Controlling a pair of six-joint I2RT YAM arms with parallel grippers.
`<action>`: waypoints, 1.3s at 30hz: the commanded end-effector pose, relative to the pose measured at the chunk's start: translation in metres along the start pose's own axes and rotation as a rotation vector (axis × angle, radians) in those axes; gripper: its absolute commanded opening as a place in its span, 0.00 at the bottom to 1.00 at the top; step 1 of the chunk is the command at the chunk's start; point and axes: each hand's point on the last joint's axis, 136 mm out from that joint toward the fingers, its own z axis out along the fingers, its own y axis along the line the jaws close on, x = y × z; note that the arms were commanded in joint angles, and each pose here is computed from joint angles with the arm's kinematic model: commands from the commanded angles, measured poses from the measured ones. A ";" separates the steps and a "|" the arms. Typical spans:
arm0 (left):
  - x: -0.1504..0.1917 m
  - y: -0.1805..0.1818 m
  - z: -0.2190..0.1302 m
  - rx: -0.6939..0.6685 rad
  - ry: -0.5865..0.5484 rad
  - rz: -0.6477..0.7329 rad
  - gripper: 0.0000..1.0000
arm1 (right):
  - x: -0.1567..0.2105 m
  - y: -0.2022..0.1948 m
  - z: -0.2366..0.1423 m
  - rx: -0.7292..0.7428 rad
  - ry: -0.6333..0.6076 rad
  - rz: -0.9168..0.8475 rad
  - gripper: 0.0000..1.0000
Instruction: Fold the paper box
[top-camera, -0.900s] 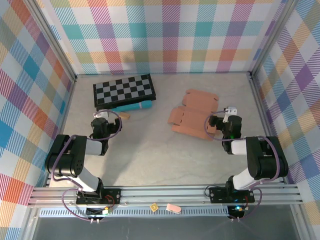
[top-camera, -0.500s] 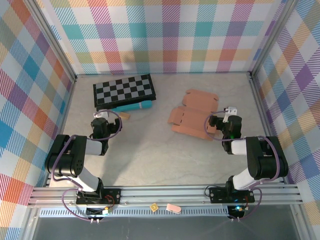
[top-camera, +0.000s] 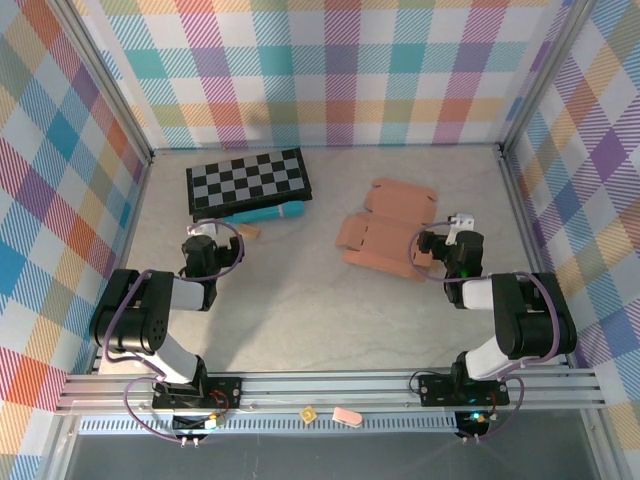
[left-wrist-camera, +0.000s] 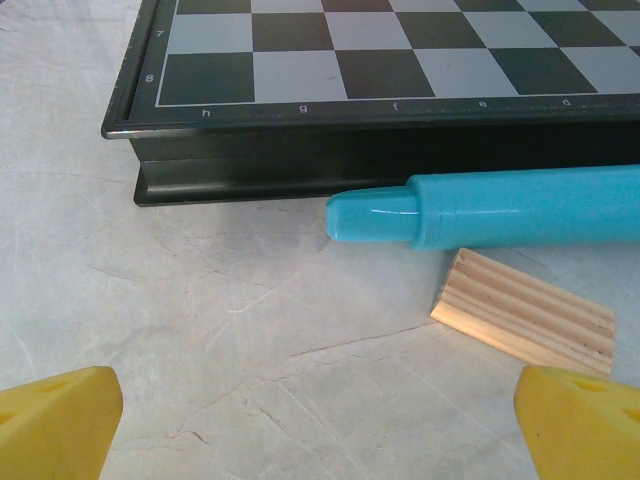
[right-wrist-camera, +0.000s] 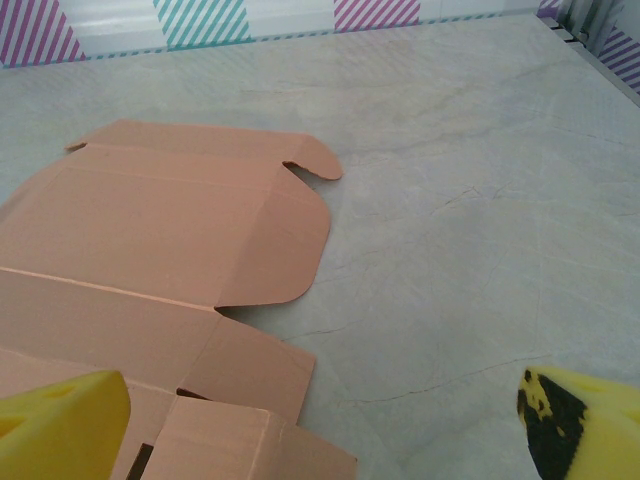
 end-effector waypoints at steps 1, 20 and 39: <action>-0.020 -0.002 0.001 -0.001 -0.065 0.008 1.00 | -0.009 0.002 0.003 0.000 -0.023 0.006 0.99; -0.107 -0.036 -0.049 -0.061 -0.190 0.108 1.00 | -0.059 -0.012 -0.032 0.158 -0.105 0.011 0.99; -0.077 -0.214 -0.081 0.235 0.602 -0.771 0.72 | -0.159 0.045 -0.130 -0.012 0.454 0.782 0.98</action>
